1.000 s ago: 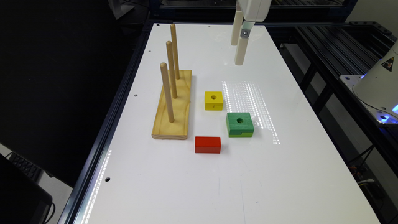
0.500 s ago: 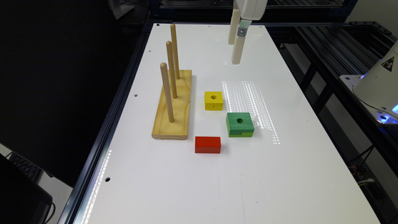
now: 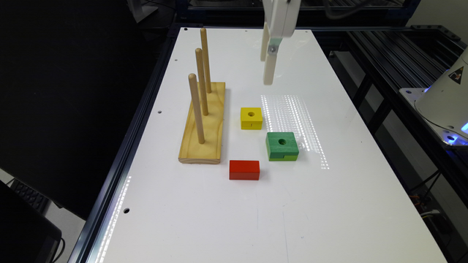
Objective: Pick up yellow block.
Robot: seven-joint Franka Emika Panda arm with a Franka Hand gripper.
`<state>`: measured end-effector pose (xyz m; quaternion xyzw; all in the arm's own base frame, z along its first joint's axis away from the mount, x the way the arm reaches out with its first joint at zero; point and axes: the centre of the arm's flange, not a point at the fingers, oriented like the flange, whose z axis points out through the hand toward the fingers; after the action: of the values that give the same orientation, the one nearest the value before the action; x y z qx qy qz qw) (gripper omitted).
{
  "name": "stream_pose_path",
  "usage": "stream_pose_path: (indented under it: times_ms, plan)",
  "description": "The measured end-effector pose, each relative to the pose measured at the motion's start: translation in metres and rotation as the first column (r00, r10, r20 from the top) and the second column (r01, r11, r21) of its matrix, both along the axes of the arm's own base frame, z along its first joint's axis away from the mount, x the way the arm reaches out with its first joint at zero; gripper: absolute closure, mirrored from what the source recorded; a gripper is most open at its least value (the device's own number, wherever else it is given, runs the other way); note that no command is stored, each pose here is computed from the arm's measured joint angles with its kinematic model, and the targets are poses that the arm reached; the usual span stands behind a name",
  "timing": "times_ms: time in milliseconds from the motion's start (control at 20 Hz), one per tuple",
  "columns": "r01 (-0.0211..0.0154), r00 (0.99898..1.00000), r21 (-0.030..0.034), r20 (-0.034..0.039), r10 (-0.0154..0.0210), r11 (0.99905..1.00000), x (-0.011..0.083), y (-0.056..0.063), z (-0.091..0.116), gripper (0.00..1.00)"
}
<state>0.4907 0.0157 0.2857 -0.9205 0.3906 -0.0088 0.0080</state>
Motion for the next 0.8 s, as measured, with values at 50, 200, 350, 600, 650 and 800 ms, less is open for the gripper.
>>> stream_pose_path:
  times_ms: [50,200,350,600,650,800]
  plan:
    - [0.0001,1.00000,0.0001,-0.0005,-0.0001,1.000000,0.0008,0.000,-0.005,0.00]
    - [0.0002,1.00000,0.0005,0.0003,-0.0002,1.000000,0.0026,0.000,-0.015,0.00]
    - [0.0002,1.00000,0.0006,0.0009,-0.0002,1.000000,0.0037,0.000,-0.015,0.00]
    - [0.0003,0.99995,0.0006,-0.0101,-0.0003,1.000000,0.0033,0.000,-0.025,0.00]
    - [0.0004,0.99994,0.0007,-0.0107,-0.0004,1.000000,0.0036,0.000,-0.030,0.00]
    - [0.0006,0.99995,0.0011,-0.0097,-0.0006,0.999999,0.0045,0.000,-0.044,0.00]
